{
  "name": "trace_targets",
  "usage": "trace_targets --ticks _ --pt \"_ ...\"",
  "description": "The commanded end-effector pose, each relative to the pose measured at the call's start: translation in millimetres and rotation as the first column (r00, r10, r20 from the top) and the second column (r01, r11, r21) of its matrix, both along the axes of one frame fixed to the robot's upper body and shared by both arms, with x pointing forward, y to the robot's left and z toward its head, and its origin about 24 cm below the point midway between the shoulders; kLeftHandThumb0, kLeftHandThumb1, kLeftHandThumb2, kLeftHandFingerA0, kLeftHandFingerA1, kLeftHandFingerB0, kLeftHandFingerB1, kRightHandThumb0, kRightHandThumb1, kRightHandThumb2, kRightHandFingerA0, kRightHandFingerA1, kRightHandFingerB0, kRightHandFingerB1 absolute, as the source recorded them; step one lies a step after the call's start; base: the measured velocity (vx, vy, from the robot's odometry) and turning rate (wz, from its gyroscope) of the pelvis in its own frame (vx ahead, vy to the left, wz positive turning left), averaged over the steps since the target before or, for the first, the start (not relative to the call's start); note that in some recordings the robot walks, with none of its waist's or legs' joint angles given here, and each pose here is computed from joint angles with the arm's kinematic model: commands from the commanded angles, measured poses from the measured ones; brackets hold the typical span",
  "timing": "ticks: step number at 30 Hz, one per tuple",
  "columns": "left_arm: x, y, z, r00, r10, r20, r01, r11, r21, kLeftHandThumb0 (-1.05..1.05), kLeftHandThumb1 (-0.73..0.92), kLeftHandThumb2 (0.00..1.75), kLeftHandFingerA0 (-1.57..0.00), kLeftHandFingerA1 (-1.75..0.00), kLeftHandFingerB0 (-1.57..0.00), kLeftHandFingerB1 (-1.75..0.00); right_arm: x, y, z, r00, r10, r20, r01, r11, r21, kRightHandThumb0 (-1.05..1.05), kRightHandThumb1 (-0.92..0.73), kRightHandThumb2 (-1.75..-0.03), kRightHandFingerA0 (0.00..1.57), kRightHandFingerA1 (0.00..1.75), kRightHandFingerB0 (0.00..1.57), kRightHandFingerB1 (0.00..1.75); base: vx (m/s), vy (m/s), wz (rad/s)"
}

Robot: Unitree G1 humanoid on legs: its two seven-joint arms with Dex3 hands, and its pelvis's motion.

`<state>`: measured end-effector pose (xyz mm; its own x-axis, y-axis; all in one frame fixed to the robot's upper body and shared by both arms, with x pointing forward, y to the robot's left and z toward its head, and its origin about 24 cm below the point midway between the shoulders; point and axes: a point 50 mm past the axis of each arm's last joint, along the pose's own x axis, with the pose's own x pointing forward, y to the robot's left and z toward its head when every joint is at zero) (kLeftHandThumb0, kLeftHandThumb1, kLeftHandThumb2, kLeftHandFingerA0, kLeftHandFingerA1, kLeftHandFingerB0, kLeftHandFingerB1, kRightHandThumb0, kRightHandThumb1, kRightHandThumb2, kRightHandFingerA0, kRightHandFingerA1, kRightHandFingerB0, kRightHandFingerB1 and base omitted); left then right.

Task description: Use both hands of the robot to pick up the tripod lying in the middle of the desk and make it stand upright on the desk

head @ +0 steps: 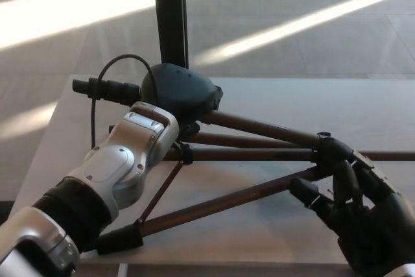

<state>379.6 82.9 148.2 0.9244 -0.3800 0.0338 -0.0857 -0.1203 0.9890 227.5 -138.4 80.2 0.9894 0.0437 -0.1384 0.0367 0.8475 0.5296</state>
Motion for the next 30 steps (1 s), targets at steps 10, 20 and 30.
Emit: trace_targets --ticks 10,20,30 --pt "14.5 -4.9 61.3 0.983 -0.002 0.186 0.030 0.988 -0.152 -0.24 0.65 0.65 -0.82 -1.47 -0.77 -0.97 -38.9 42.9 -42.5 0.929 0.193 -0.317 -0.192 0.981 0.033 -0.56 -0.74 -0.62 0.52 0.85 0.48 0.56 0.00 0.000 0.00" --pt "13.3 -16.2 69.3 0.984 -0.012 0.177 0.053 0.973 -0.226 -0.11 0.57 0.79 -0.94 -1.72 -0.64 -1.33 -20.0 40.8 -37.4 0.941 0.140 -0.309 -0.118 0.989 0.088 -0.57 -0.74 -0.61 0.54 0.82 0.49 0.52 0.00 0.000 0.00" --pt "8.6 -9.7 48.0 0.986 -0.027 0.162 0.061 0.976 -0.208 -0.23 0.64 0.65 -0.80 -1.56 -0.77 -1.15 22.6 45.5 23.1 0.990 0.138 -0.029 -0.132 0.981 0.143 -0.64 -0.73 -0.61 0.50 0.72 0.48 0.49 0.00 0.000 0.00"
